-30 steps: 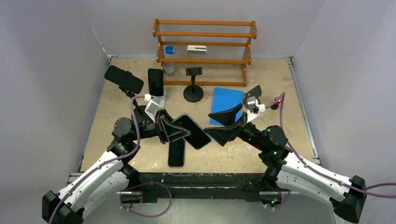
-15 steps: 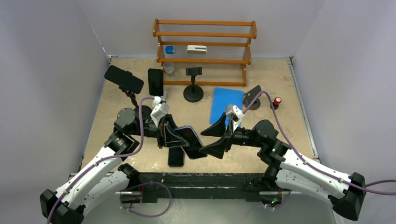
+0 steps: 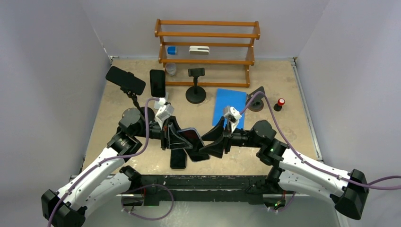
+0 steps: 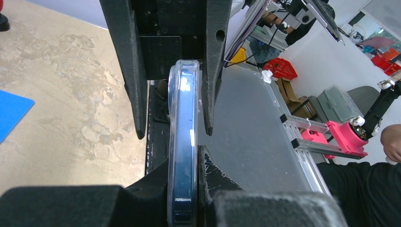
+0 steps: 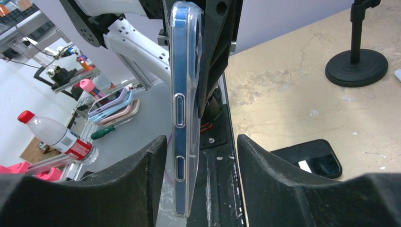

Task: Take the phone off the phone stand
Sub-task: Place the phone at the center of the board.

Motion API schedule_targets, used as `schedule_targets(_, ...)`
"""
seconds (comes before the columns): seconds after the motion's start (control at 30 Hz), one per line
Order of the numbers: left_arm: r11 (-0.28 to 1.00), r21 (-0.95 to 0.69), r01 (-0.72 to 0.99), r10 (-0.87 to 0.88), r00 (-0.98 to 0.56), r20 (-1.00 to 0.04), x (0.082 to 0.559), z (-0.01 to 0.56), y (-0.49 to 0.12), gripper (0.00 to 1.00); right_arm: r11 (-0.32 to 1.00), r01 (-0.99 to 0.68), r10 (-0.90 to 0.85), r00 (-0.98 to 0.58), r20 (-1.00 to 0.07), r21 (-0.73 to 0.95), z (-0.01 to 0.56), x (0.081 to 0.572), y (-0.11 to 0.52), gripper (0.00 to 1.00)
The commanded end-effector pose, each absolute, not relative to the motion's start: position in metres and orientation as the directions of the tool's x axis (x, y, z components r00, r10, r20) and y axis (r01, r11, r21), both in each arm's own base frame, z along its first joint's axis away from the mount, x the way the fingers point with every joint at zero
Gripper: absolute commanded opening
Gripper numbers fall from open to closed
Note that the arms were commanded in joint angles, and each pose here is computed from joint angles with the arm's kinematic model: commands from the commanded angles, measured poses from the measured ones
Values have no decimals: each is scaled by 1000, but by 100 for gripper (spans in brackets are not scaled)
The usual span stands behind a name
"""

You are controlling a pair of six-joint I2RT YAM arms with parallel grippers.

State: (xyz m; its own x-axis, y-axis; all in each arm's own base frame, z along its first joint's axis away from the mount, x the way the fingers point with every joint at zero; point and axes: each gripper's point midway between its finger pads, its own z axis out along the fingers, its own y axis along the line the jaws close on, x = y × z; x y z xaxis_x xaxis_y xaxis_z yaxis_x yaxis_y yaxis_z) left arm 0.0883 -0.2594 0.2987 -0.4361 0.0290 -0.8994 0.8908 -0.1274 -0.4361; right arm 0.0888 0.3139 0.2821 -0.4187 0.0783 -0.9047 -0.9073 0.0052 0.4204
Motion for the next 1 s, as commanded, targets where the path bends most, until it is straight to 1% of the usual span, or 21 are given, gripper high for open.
schedule_targets(0.0,-133,-342,930,-25,-348,-937,90,321,-260,0,-14,-922,167,-384,-908,387,305,91,316,57)
schedule_targets(0.2,-129,-351,928,-24,-356,-934,91,318,-260,0,-10,-914,154,-403,-902,406,300,93,322,53)
schedule_targets(0.4,-111,-361,926,-28,-366,-930,94,317,-261,0,-9,-908,143,-415,-899,418,296,92,326,52)
schedule_targets(0.7,-107,-366,924,-28,-371,-928,94,317,-261,0,-5,-908,140,-415,-899,418,293,91,328,37)
schedule_targets(0.77,-106,-366,924,-29,-371,-928,94,317,-261,0,-6,-908,142,-415,-899,418,294,90,328,32)
schedule_targets(0.8,-101,-368,924,-31,-372,-928,95,317,-261,0,-9,-909,142,-413,-900,416,294,89,328,27)
schedule_targets(0.9,-86,-373,924,-36,-377,-925,97,317,-261,0,-22,-912,147,-408,-901,409,297,87,328,10)
schedule_targets(0.93,-82,-374,924,-37,-378,-925,98,317,-261,0,-23,-913,152,-406,-901,407,299,87,328,1)
schedule_targets(0.97,-76,-375,924,-40,-378,-925,99,317,-261,2,-20,-913,157,-405,-901,407,300,87,327,0)
